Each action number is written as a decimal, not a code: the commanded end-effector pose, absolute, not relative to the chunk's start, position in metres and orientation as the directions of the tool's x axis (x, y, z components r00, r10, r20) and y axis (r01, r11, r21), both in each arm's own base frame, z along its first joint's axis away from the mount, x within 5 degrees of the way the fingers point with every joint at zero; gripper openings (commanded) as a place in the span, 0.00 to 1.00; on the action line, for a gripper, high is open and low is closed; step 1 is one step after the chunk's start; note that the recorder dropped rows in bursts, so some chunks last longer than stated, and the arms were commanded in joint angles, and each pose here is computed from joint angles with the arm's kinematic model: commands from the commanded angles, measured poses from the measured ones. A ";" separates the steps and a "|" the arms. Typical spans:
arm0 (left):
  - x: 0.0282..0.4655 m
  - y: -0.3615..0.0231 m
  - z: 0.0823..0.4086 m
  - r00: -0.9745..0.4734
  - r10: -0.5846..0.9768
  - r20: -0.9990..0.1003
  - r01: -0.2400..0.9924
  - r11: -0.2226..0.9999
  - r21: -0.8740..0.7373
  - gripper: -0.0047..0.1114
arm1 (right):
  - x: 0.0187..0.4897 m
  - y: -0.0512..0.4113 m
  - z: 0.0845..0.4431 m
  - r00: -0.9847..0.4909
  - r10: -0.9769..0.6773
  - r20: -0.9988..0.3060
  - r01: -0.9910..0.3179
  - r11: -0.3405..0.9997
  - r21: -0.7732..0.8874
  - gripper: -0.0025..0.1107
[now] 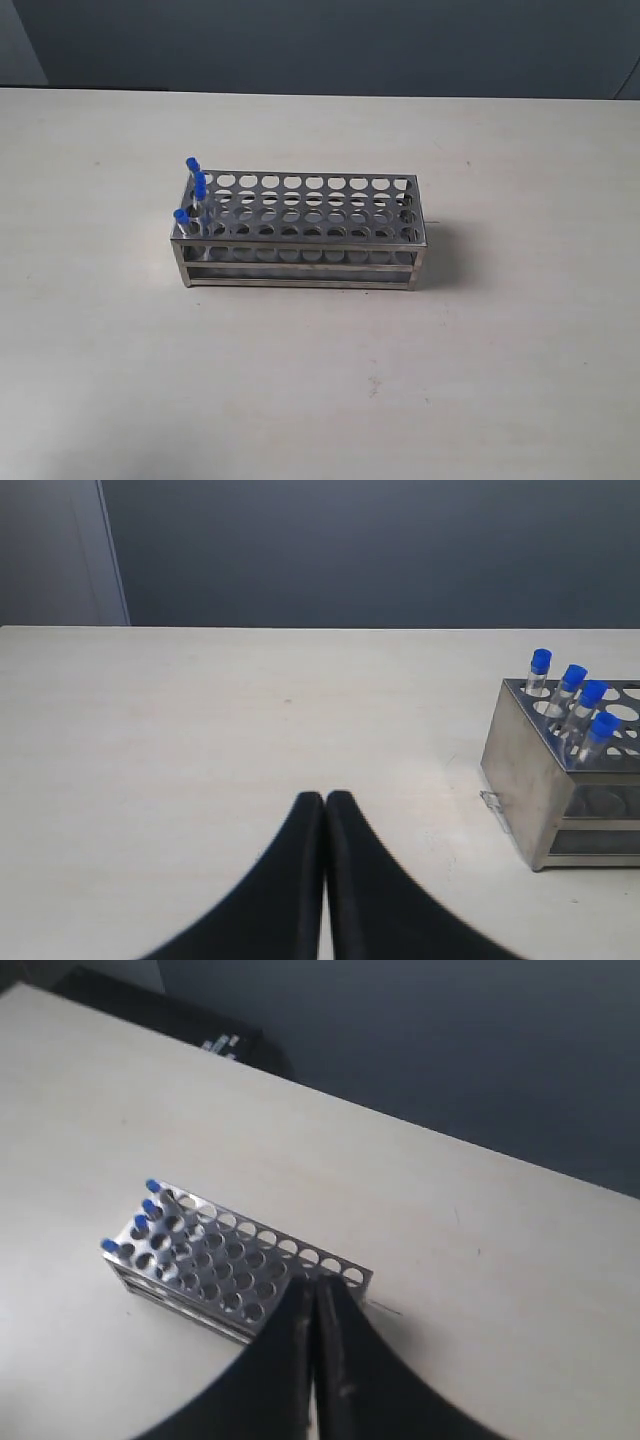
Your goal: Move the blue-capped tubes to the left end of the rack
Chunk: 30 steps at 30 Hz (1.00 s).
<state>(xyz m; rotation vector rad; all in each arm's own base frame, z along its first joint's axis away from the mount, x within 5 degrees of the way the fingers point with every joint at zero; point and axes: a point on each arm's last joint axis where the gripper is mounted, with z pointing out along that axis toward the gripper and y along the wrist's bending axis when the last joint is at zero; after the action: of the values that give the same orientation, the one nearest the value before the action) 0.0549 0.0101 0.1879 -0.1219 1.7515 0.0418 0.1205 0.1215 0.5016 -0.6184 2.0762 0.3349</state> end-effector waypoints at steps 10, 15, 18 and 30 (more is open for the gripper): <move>0.055 0.010 0.190 -0.167 -0.058 -0.984 -0.097 0.994 -0.043 0.05 | 0.121 0.088 0.470 -0.477 -0.280 -0.833 -0.392 0.916 -0.084 0.02; 0.055 0.010 0.190 -0.167 -0.058 -0.984 -0.097 0.994 -0.043 0.05 | 0.120 0.059 0.424 -0.346 -0.123 -0.930 -0.332 0.943 -0.001 0.02; 0.055 0.010 0.190 -0.167 -0.058 -0.984 -0.097 0.994 -0.043 0.05 | 0.109 0.039 0.391 -0.250 -0.015 -0.968 -0.276 0.960 0.057 0.02; 0.055 0.010 0.190 -0.168 -0.059 -0.984 -0.098 0.994 -0.043 0.05 | 0.056 -0.003 0.257 -0.085 0.224 -0.971 0.040 0.974 0.221 0.02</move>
<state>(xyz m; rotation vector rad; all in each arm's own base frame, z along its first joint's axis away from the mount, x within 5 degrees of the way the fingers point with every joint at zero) 0.0549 0.0101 0.1879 -0.1219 1.7515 0.0418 0.0620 -0.0002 0.2756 0.1332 1.7017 0.1637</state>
